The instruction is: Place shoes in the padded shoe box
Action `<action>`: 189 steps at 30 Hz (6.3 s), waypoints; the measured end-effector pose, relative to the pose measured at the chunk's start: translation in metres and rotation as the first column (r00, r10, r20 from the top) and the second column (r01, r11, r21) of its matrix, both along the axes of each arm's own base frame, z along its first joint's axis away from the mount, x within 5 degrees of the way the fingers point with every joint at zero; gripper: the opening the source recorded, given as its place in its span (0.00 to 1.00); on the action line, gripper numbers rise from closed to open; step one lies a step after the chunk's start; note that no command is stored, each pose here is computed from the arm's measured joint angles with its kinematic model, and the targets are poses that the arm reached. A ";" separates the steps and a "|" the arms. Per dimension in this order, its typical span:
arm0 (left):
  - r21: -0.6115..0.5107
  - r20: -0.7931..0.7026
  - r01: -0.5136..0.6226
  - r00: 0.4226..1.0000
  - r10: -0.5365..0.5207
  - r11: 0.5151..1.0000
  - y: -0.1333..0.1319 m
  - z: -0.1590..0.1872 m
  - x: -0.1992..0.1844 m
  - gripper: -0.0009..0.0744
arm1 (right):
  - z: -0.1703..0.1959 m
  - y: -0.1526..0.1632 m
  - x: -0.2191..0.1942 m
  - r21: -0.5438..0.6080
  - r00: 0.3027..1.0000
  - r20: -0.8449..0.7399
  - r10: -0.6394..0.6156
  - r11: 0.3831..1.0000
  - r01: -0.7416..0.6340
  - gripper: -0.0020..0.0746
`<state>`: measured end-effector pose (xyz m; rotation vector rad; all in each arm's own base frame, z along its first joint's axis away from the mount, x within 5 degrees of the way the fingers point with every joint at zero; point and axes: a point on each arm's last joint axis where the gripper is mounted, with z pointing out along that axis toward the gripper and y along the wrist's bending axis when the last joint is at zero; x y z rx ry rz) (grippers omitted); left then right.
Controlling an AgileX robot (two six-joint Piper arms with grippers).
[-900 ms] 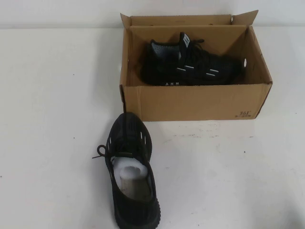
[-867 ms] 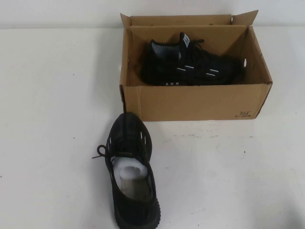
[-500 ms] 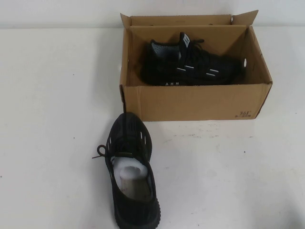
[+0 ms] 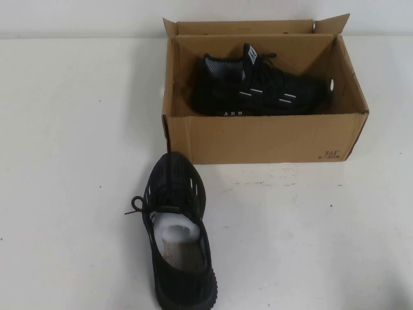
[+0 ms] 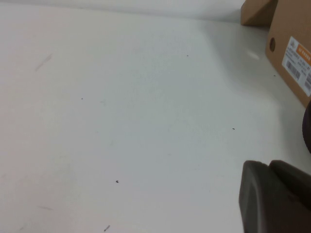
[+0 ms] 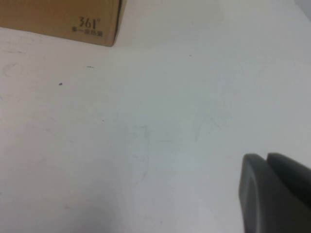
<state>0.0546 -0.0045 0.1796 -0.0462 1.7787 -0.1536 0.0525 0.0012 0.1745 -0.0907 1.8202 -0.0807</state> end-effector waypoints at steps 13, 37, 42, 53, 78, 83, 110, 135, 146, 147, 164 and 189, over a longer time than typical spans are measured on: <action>-0.037 0.015 0.001 1.000 0.000 0.999 -0.001 0.002 0.000 0.01 | 0.000 0.000 0.000 0.000 1.000 0.000 0.000 1.000 0.000 0.02; -0.096 -0.312 0.191 0.926 -0.211 0.977 -0.021 0.151 0.011 0.01 | 0.000 0.000 0.000 0.000 1.000 0.000 0.000 1.000 0.000 0.02; -0.031 -0.573 0.402 0.743 -0.345 0.915 -0.033 0.169 0.058 0.01 | 0.000 0.000 0.000 0.000 1.000 0.000 0.000 1.000 0.000 0.02; -0.015 -0.747 0.740 0.439 -0.499 0.673 -0.093 0.151 0.158 0.01 | 0.000 0.000 0.000 0.000 1.000 0.000 0.000 1.000 0.000 0.02; 0.244 -0.816 0.938 0.335 -0.472 0.245 -0.180 0.098 0.198 0.51 | 0.000 0.000 0.000 0.000 1.000 0.000 0.000 1.000 0.000 0.02; 0.232 -0.833 0.947 0.311 -0.457 0.222 -0.187 0.093 0.210 0.50 | 0.000 0.000 0.000 0.000 1.000 0.000 0.000 1.000 0.000 0.02; 0.192 -0.903 0.970 0.235 -0.361 0.152 -0.194 0.092 0.226 0.35 | 0.000 0.000 0.000 0.000 1.000 0.000 0.000 1.000 0.000 0.02; 0.212 -0.942 0.977 0.213 -0.257 0.033 -0.209 0.074 0.222 0.27 | 0.000 0.000 0.000 0.000 1.000 0.000 0.000 1.000 0.000 0.02; 0.203 -0.942 0.978 0.206 -0.267 0.040 -0.209 0.074 0.222 0.24 | 0.000 0.000 0.000 0.000 1.000 0.000 0.000 1.000 0.000 0.02; 0.202 -0.941 0.979 0.205 -0.268 0.040 -0.210 0.074 0.222 0.24 | 0.000 0.000 0.000 0.000 1.000 0.000 0.000 1.000 0.000 0.02; 0.204 -0.921 0.977 0.214 -0.325 0.067 -0.215 0.076 0.222 0.34 | 0.000 0.000 0.000 0.000 1.000 0.000 0.000 1.000 0.000 0.02; 0.247 -0.918 0.939 0.306 -0.254 0.237 -0.219 0.096 0.222 0.02 | 0.000 0.000 0.000 0.000 1.000 0.000 0.000 1.000 0.000 0.02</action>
